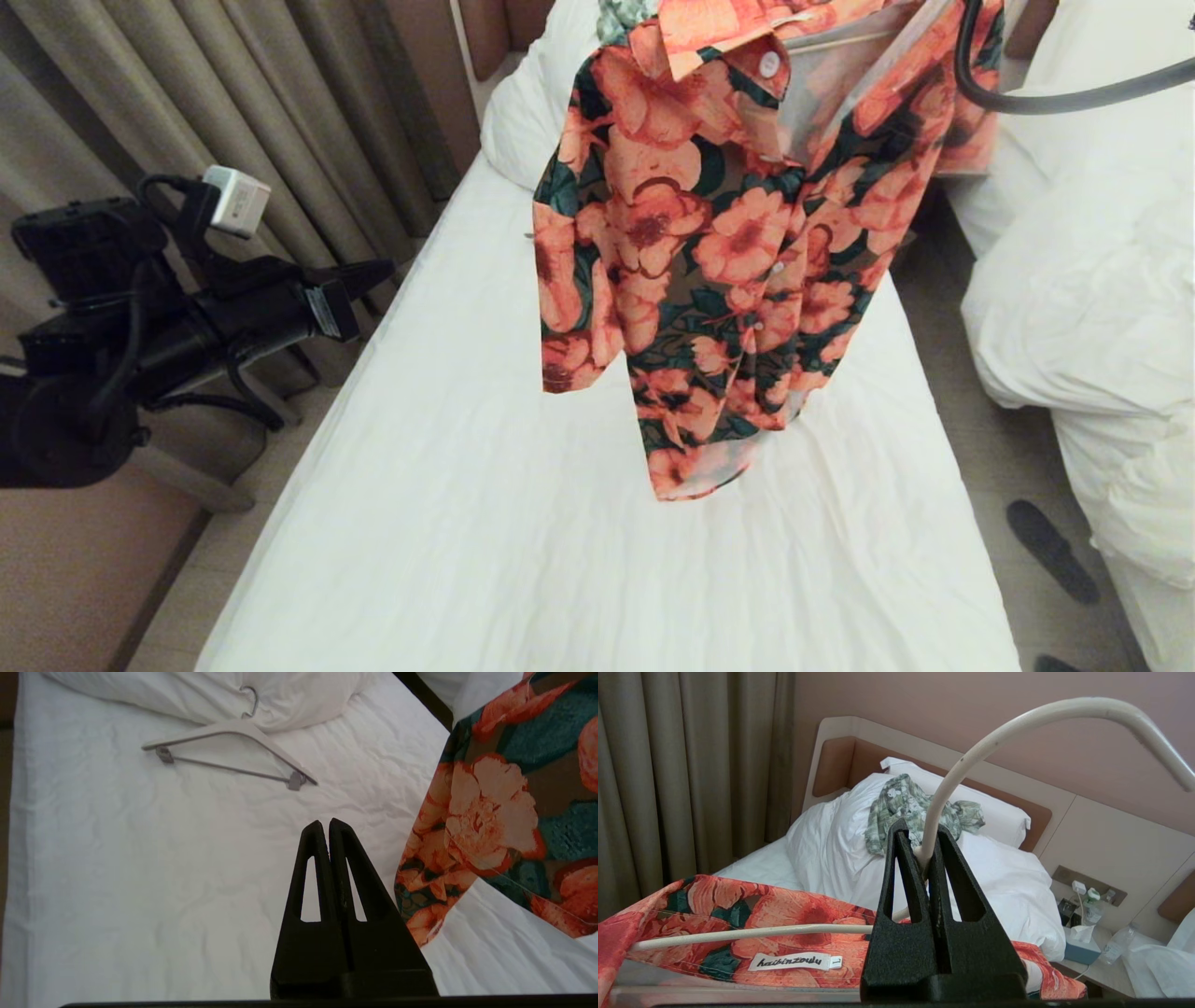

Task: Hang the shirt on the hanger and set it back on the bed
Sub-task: Take the clothes hanger out of the clothes

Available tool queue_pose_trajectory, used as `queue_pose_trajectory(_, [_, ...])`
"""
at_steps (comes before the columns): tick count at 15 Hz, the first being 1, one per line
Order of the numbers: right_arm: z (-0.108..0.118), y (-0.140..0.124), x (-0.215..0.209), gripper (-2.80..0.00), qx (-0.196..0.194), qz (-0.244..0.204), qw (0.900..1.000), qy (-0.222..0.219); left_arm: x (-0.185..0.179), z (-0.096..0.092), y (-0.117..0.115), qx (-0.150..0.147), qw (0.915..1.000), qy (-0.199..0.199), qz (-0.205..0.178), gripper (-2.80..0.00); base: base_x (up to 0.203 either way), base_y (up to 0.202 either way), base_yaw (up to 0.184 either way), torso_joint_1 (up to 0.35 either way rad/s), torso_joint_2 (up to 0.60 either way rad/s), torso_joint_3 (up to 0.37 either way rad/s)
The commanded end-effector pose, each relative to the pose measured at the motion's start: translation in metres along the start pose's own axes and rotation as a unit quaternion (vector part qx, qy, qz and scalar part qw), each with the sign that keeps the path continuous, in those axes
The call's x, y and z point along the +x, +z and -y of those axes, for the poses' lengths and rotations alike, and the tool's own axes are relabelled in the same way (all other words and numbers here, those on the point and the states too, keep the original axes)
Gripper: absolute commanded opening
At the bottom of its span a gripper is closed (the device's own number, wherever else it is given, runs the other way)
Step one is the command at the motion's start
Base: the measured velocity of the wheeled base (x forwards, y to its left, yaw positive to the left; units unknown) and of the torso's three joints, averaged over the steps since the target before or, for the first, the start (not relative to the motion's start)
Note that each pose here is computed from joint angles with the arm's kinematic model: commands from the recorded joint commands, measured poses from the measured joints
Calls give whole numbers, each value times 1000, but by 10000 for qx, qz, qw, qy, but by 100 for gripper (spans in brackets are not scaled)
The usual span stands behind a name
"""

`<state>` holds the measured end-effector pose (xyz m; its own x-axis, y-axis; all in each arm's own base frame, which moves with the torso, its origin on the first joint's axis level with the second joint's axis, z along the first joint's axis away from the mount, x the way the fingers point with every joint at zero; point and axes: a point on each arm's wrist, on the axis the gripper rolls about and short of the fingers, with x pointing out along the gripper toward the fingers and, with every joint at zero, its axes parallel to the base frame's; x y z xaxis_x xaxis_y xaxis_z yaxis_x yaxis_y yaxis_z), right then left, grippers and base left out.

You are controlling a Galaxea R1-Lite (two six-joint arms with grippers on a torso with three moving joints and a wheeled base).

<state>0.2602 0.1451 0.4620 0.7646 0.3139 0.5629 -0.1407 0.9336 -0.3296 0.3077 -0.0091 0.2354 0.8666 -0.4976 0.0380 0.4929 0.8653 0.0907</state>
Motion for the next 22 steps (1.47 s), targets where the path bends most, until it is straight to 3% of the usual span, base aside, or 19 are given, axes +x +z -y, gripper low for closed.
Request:
queue_pose_trajectory(1, [0,0,0,-280,-13,0,10000,-4,0,0,2,75,9999,-7,147,-280,0,0,0,0,0,0])
queue_pose_trajectory(7, [-3,-6,2,-280,-13,-137,9999,0,-1,7,11,61,9994,-103,340,-280,0,0,0,0,0,0])
queue_pose_trajectory(10, [-10,-20,5,-280,-62,-567,9983,-103,-15,43,45,-346,9961,-391,706,-280,0,0,0,0,0,0])
queue_pose_trajectory(14, [-37,-42,10,-280,-50,-1415,9890,-435,-17,109,64,-688,9928,-705,684,-280,0,0,0,0,0,0])
queue_pose_trajectory(16, [-60,-50,12,-280,19,-1763,9826,-591,-2,144,53,-842,9934,-655,417,-280,0,0,0,0,0,0])
queue_pose_trajectory(18, [-83,-62,13,-280,98,-2083,9753,-730,24,166,33,-888,9958,-208,24,-280,0,0,0,0,0,0])
queue_pose_trajectory(19, [-92,-67,14,-280,132,-2197,9722,-803,28,179,30,-896,9958,-197,-36,-280,0,0,0,0,0,0])
queue_pose_trajectory(22, [-109,-86,16,-280,274,-2481,9623,-1079,28,195,23,-876,9955,-325,-173,-280,0,0,0,0,0,0])
